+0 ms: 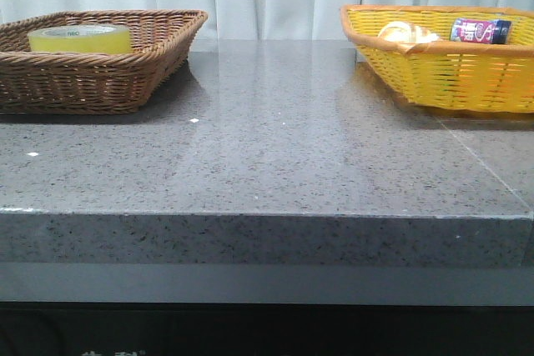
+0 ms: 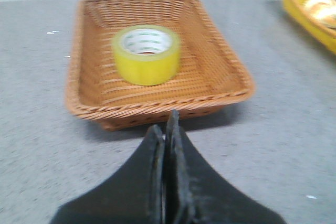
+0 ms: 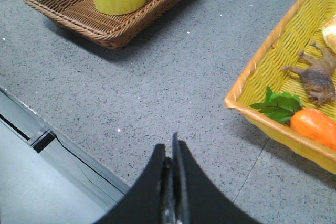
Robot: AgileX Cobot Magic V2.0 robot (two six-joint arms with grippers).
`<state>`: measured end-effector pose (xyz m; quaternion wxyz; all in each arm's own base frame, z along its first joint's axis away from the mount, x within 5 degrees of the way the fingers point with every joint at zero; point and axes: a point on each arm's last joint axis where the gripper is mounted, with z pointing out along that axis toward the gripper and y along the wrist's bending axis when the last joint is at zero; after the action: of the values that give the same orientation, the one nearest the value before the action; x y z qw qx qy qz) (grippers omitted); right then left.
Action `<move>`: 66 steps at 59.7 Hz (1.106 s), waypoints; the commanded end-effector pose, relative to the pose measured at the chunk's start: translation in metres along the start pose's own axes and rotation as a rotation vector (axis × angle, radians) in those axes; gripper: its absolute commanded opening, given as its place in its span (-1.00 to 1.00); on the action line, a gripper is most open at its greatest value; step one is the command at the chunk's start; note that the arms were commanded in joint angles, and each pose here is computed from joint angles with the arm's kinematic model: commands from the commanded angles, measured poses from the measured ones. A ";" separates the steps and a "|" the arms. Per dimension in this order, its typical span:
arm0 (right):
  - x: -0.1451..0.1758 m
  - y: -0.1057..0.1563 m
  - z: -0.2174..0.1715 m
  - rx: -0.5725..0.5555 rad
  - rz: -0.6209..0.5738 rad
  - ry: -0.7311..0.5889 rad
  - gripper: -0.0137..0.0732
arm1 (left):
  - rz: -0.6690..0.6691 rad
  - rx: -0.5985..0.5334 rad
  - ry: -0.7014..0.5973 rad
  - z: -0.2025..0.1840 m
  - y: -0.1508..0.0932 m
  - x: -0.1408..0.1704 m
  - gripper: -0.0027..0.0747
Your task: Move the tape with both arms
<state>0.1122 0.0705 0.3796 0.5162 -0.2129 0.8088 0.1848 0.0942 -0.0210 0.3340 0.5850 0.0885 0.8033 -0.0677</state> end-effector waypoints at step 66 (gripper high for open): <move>-0.014 0.000 -0.005 0.006 0.006 -0.104 -0.84 | -0.079 -0.144 -0.440 0.000 0.009 0.136 -0.98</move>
<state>0.1122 0.0706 0.3796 0.5160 -0.2126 0.8088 0.1855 0.0560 -0.0047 0.2083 0.7268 0.0123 0.6853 -0.0456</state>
